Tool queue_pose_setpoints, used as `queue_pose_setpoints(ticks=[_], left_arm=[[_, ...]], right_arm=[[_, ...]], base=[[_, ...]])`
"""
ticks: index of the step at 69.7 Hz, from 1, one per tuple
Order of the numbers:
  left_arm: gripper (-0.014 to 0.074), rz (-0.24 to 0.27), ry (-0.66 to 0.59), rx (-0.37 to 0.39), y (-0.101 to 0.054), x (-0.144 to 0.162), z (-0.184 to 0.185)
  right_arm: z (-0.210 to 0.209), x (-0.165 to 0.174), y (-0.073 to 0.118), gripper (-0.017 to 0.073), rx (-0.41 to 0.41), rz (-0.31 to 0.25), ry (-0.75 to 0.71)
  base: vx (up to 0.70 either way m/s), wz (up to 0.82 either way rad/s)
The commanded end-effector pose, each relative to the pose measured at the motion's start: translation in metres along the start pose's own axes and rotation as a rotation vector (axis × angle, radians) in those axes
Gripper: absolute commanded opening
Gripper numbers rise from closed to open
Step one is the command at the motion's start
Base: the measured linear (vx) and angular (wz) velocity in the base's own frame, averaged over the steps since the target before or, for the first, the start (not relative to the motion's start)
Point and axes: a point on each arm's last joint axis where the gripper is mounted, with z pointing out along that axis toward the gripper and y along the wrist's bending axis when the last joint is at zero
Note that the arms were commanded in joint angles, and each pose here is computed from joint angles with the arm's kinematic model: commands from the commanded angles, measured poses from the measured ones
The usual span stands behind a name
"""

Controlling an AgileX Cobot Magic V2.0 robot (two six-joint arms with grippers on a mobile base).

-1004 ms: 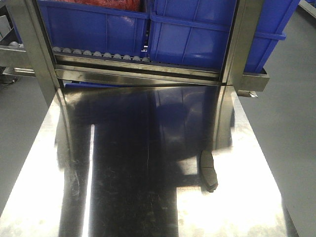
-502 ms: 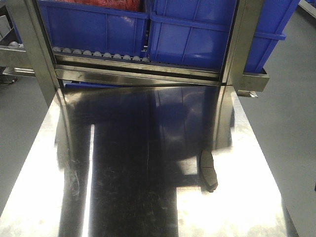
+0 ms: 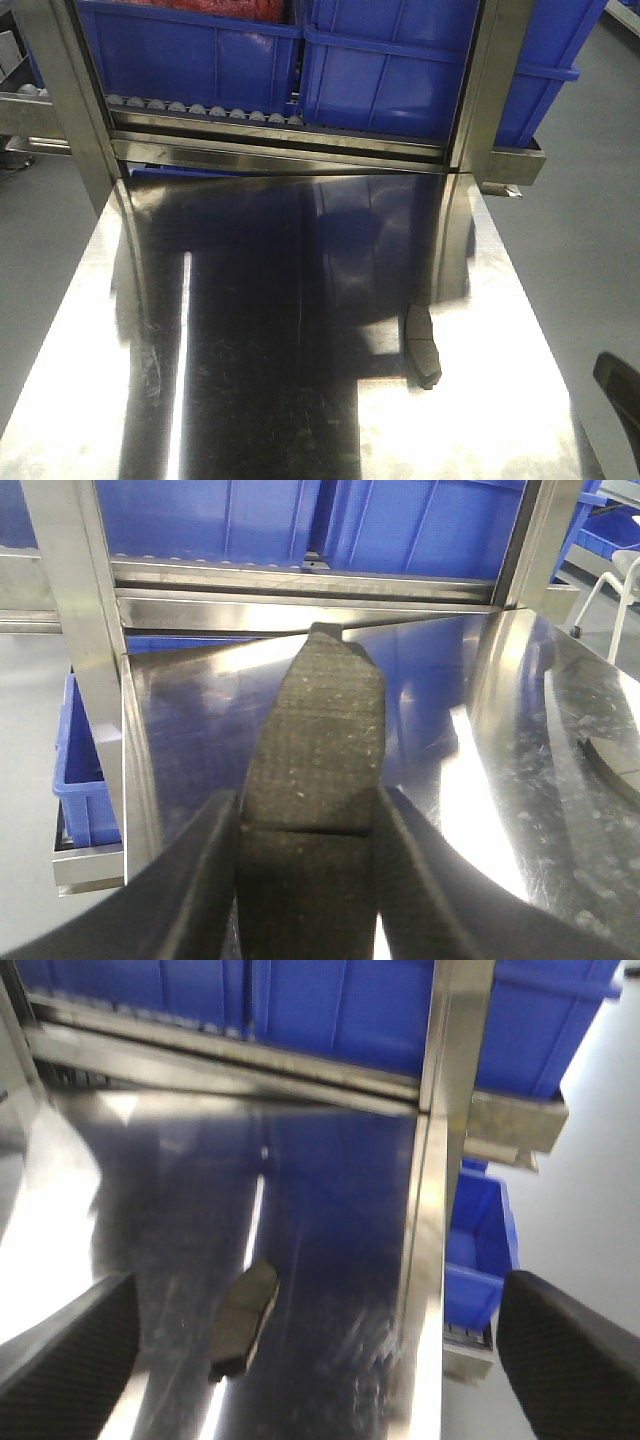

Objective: Move and align brake pads A on conveyor
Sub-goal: 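Lower the right gripper onto the other brake pad and close it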

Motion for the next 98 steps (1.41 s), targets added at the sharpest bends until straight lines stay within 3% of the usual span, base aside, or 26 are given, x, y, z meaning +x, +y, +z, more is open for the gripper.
queue_pose_setpoints(ticks=[1, 39, 45, 54, 60, 79, 98], left_arm=[[0.0104, -0.005, -0.107, 0.011, -0.001, -0.016, -0.002], [0.0104, -0.005, -0.107, 0.011, -0.001, -0.016, -0.002], [0.0104, -0.005, -0.107, 0.011, -0.001, -0.016, -0.002], [0.0104, -0.005, -0.107, 0.011, -0.001, -0.016, -0.002], [0.0104, -0.005, -0.107, 0.011, -0.001, -0.016, -0.002], [0.0104, -0.005, -0.107, 0.011, -0.001, -0.016, -0.002], [0.0104, -0.005, -0.107, 0.011, -0.001, -0.016, -0.002]], right_arm=[[0.010, -0.021, 0.001, 0.0713, -0.006, -0.001, -0.078], [0.164, -0.037, 0.009, 0.0660, 0.019, 0.056, 0.611], [0.186, -0.039, 0.023, 0.0657, -0.014, 0.042, 0.650], [0.216, -0.034, 0.044, 0.0649, -0.017, 0.107, 0.718], [0.233, -0.028, 0.051, 0.0629, -0.011, 0.115, 0.772], [0.266, -0.002, 0.055, 0.0536, 0.006, 0.113, 0.876], [0.280, 0.020, 0.057, 0.0531, 0.003, 0.082, 0.931]], base=[[0.00, 0.00], [0.00, 0.00], [0.00, 0.00], [0.00, 0.00], [0.00, 0.00], [0.00, 0.00], [0.00, 0.00]])
